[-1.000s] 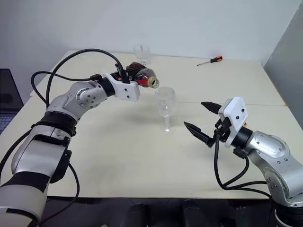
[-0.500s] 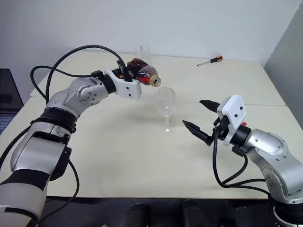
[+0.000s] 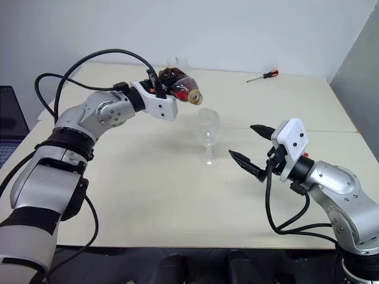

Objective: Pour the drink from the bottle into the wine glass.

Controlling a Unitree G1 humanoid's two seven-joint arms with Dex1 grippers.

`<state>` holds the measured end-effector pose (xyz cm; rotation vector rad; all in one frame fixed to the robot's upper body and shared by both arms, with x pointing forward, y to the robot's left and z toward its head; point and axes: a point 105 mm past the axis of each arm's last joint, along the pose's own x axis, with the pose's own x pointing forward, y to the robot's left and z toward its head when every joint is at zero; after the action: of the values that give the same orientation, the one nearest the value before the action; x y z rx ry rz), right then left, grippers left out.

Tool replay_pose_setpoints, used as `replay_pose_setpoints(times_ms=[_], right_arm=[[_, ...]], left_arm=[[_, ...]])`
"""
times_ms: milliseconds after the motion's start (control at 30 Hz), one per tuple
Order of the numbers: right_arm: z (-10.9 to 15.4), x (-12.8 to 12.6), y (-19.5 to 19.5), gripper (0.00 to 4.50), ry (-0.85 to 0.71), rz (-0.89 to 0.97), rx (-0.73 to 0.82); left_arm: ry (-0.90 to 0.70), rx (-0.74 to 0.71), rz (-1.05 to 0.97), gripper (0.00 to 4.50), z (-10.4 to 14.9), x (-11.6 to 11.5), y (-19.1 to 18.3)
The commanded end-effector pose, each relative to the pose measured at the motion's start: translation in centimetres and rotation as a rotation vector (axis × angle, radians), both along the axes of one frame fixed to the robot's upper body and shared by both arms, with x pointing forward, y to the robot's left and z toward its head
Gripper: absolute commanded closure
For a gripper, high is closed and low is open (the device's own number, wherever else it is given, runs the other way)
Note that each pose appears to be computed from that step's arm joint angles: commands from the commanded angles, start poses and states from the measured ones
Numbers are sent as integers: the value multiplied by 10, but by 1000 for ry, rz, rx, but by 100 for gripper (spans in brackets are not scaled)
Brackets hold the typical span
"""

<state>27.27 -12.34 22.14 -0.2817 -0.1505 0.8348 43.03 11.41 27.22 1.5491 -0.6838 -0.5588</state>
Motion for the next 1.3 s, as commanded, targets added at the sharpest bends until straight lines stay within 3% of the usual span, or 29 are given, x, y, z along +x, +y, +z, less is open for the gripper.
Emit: replay_pose_setpoints(times_ms=[33, 1300], right_arm=[[9, -2, 3, 0, -47, 17, -2], [10, 1, 2, 0, -61, 14, -14]], left_arm=[[-78, -13, -32, 374, 24, -5, -4], [-118, 68, -9, 374, 27, -1, 0]])
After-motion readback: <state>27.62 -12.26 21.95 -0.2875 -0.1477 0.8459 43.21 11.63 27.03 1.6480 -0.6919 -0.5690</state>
